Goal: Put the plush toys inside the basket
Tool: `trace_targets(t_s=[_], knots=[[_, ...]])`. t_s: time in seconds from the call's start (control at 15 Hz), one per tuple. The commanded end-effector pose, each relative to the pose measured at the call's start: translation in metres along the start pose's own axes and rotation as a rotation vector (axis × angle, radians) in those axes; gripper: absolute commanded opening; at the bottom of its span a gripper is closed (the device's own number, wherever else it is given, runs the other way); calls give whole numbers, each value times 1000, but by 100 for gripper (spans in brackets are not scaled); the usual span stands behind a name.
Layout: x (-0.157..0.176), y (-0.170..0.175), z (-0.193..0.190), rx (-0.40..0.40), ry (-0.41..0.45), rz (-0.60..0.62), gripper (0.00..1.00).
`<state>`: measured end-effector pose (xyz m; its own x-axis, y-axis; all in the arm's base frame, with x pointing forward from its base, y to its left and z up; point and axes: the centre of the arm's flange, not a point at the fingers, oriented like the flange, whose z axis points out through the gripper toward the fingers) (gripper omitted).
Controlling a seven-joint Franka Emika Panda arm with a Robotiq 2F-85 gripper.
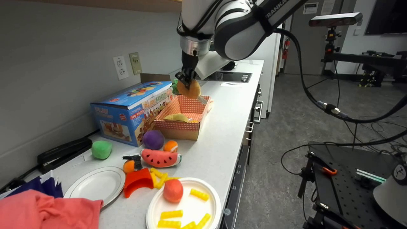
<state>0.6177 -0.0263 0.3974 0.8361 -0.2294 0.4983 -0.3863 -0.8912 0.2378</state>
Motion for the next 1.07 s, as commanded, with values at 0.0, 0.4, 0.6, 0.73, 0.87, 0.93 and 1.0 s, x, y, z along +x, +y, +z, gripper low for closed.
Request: trace_targets(t_s=[0.0,0.4,0.6,0.73,0.87,0.93,1.0], knots=[[9,-21,30,-38,8,61,4],[7,-29,42,-19,-12,91,72],[6,-25,29,-6,-7,81,94],[3,-25,17,3,-4,67,100],[-1,-30,1,40,-3,28,100],[-4,-36,-8,68,-11,-10,100],[-8,-44,-16,110,-27,-71,100]])
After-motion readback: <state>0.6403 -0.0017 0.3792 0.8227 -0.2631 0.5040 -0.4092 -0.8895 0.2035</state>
